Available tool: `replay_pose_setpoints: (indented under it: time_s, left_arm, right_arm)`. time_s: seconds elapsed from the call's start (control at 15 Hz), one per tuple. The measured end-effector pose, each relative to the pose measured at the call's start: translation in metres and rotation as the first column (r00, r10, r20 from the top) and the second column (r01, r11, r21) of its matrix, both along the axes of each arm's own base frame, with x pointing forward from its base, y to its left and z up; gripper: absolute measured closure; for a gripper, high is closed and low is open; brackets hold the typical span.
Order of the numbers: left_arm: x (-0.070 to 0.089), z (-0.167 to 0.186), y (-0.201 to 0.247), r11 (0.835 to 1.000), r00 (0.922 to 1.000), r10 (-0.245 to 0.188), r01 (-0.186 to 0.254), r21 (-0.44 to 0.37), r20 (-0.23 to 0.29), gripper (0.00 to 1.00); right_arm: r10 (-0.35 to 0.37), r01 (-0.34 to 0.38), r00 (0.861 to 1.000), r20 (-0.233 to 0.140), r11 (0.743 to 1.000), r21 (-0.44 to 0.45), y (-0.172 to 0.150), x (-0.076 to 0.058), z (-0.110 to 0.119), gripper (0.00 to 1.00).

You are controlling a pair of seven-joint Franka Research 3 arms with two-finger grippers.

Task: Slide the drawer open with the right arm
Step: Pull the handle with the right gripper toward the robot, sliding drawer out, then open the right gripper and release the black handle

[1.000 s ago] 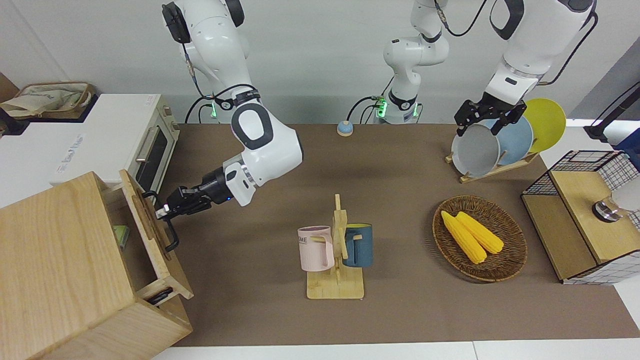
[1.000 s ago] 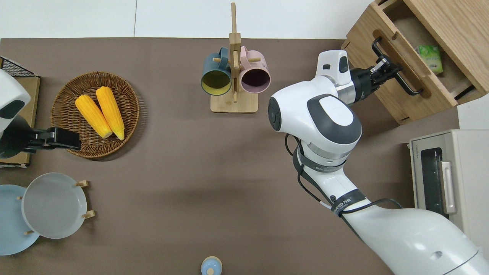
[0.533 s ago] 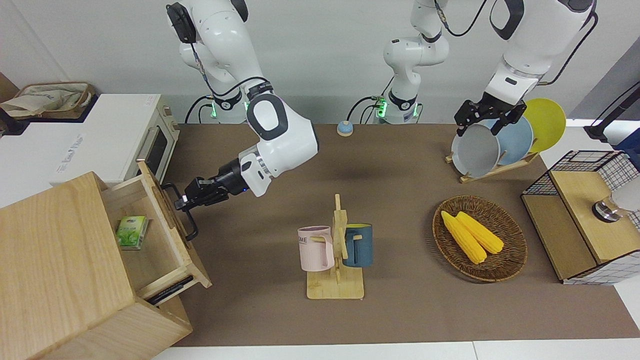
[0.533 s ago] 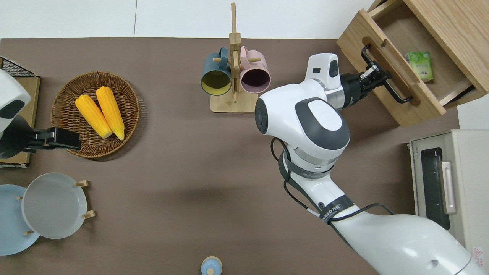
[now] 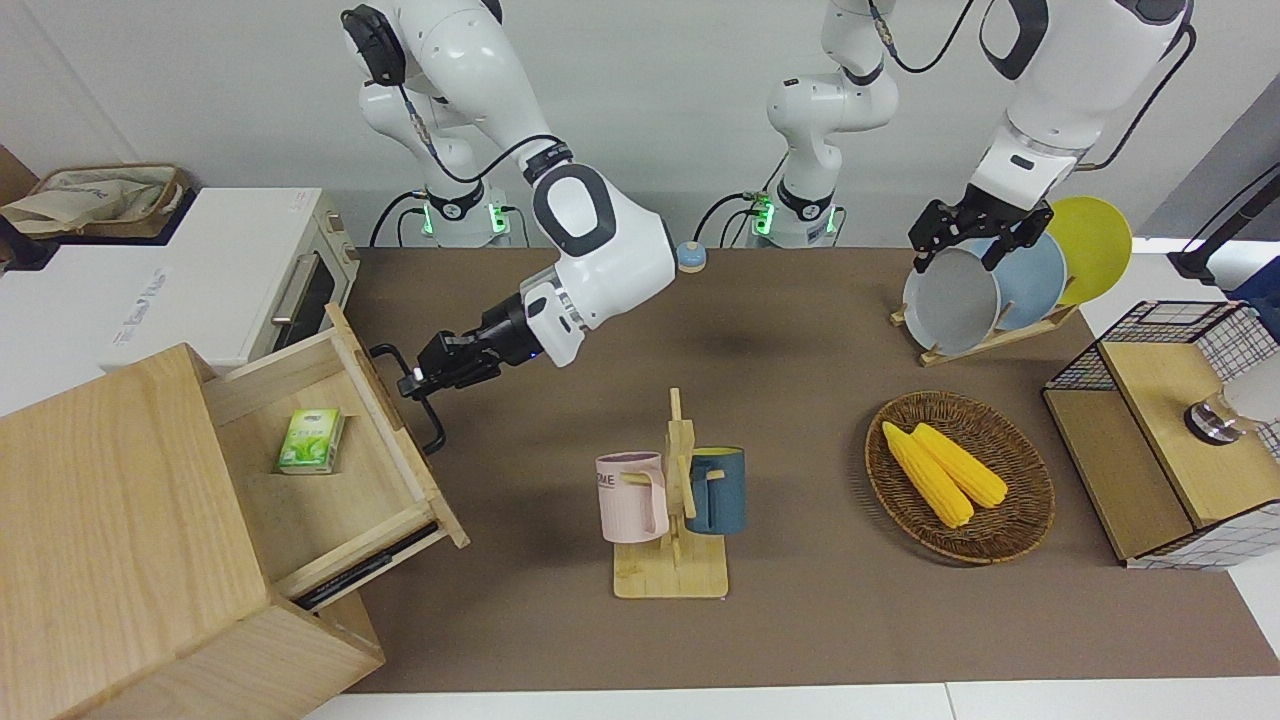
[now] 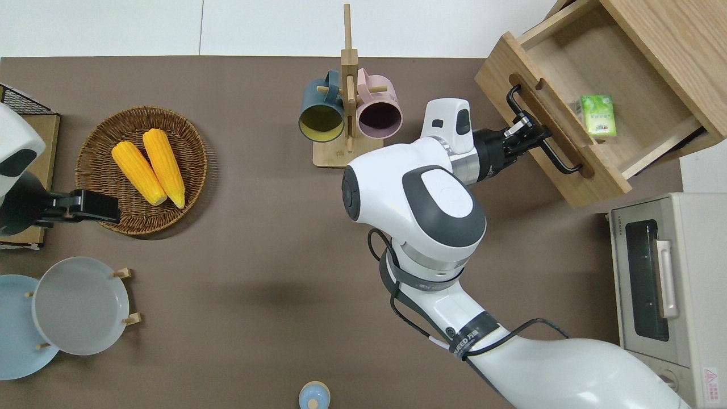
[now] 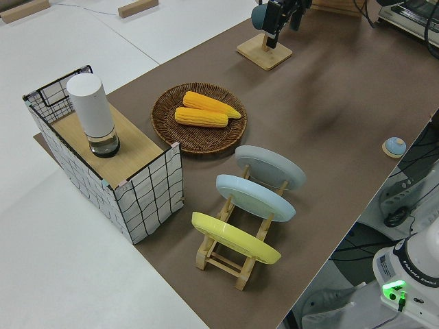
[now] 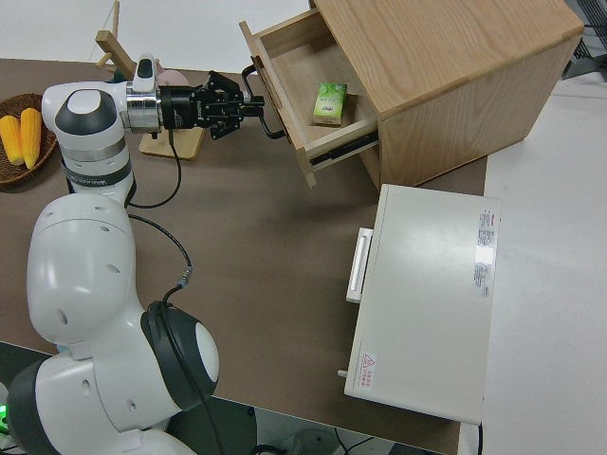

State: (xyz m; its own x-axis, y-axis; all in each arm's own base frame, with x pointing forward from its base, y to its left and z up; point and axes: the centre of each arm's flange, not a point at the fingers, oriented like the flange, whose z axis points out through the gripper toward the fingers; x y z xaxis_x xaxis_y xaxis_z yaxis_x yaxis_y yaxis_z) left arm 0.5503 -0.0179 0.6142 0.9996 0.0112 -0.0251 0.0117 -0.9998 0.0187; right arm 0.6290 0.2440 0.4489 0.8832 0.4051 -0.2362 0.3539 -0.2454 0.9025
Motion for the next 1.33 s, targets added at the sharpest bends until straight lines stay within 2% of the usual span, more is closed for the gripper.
replay_pose_setpoints:
  time_s: [0.4,0.8,1.33]
  left_arm:
    - [0.000,0.000,0.000,1.000,1.0000,0.000,0.000,0.000,0.000,0.00]
    - [0.000,0.000,0.000,1.000,1.0000,0.000,0.000,0.000,0.000,0.00]
    - [0.000,0.000,0.000,1.000,1.0000,0.000,0.000,0.000,0.000,0.00]
  right_arm:
    - [0.021,-0.021,1.000,-0.011,1.000,0.020,0.041,-0.026,0.004,0.80]
    - [0.041,-0.039,0.999,-0.022,0.998,0.059,0.066,-0.044,0.011,0.80]
    - [0.032,-0.030,0.999,-0.023,0.997,0.075,0.076,-0.055,0.013,0.80]
